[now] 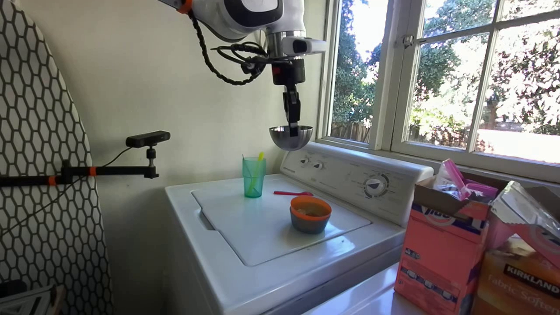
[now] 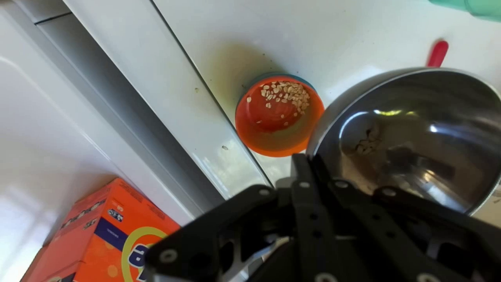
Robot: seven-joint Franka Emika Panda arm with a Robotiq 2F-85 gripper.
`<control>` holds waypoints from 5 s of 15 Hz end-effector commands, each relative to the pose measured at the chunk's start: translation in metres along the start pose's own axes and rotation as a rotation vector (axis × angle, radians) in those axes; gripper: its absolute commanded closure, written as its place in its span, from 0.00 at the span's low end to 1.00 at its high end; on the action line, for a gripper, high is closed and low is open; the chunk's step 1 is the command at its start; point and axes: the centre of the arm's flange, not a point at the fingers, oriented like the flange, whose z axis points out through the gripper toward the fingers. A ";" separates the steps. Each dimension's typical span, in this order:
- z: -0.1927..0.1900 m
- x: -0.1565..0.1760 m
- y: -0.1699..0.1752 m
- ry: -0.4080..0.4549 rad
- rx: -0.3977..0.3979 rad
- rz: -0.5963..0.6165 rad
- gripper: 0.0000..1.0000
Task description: Unstack the bowls on the counter
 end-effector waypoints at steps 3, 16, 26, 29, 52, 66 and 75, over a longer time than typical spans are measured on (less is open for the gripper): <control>-0.002 0.004 -0.009 0.019 0.003 -0.010 0.99; 0.027 0.107 -0.097 0.040 -0.097 0.094 0.99; 0.075 0.105 -0.099 -0.044 -0.080 0.110 0.99; 0.100 0.109 -0.107 -0.088 -0.120 0.096 0.99; 0.206 0.110 -0.148 -0.232 -0.290 0.007 0.99; 0.231 0.121 -0.166 -0.176 -0.202 -0.168 0.99; 0.239 0.122 -0.169 -0.185 -0.211 -0.212 0.99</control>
